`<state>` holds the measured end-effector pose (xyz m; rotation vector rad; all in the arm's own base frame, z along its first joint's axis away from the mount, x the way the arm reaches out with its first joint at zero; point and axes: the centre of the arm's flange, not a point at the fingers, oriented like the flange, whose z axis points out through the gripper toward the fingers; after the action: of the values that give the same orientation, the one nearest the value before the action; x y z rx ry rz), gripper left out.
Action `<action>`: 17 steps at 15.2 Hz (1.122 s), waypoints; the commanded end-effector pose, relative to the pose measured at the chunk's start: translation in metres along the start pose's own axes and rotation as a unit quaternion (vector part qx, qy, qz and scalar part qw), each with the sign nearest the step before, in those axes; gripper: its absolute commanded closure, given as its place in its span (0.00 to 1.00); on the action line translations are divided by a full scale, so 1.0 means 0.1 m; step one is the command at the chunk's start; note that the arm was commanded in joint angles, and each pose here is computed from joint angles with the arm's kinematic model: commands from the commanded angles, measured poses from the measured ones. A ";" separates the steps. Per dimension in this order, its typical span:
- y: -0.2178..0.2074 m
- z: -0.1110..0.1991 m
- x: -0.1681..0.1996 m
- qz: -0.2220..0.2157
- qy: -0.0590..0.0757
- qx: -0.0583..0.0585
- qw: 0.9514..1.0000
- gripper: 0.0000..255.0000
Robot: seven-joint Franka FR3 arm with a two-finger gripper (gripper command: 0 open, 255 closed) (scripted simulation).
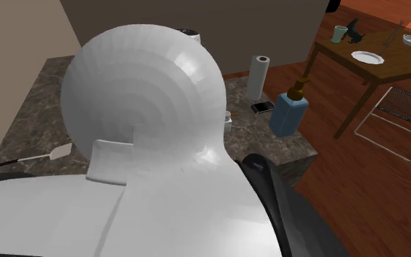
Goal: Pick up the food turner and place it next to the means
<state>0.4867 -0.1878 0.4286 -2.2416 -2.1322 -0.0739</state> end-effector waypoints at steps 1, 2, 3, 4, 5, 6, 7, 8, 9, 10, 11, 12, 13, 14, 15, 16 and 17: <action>0.02 0.02 0.29 0.001 0.000 0.000 1.000 1.00; 0.04 0.03 0.42 0.001 0.000 0.000 1.000 1.00; 0.05 0.03 0.55 0.001 0.000 0.000 1.000 1.00; 0.06 0.04 0.68 0.001 0.000 0.000 1.000 1.00; 0.07 0.05 0.81 0.001 0.000 0.000 1.000 1.00; 0.08 0.06 0.94 0.001 0.000 0.000 1.000 1.00; 0.09 0.07 1.07 0.001 0.000 0.000 1.000 1.00; 0.11 0.08 1.21 0.001 0.000 0.000 1.000 1.00; 0.12 0.09 1.34 0.001 0.000 0.000 1.000 1.00; 0.13 0.09 1.47 0.001 0.000 0.000 1.000 1.00; 0.14 0.10 1.60 0.001 0.000 0.000 1.000 1.00; 0.15 0.11 1.73 0.001 0.000 0.000 1.000 1.00; 0.17 0.12 1.86 0.001 0.000 0.000 1.000 1.00; 0.18 0.13 1.99 0.001 0.000 0.000 1.000 1.00; 0.19 0.14 2.12 0.001 0.000 0.000 1.000 1.00; 0.20 0.15 2.26 0.001 0.000 0.000 1.000 1.00; 0.21 0.16 2.39 0.001 0.000 0.000 1.000 1.00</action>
<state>0.5166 0.0345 0.4308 -2.2431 -2.1330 -0.0737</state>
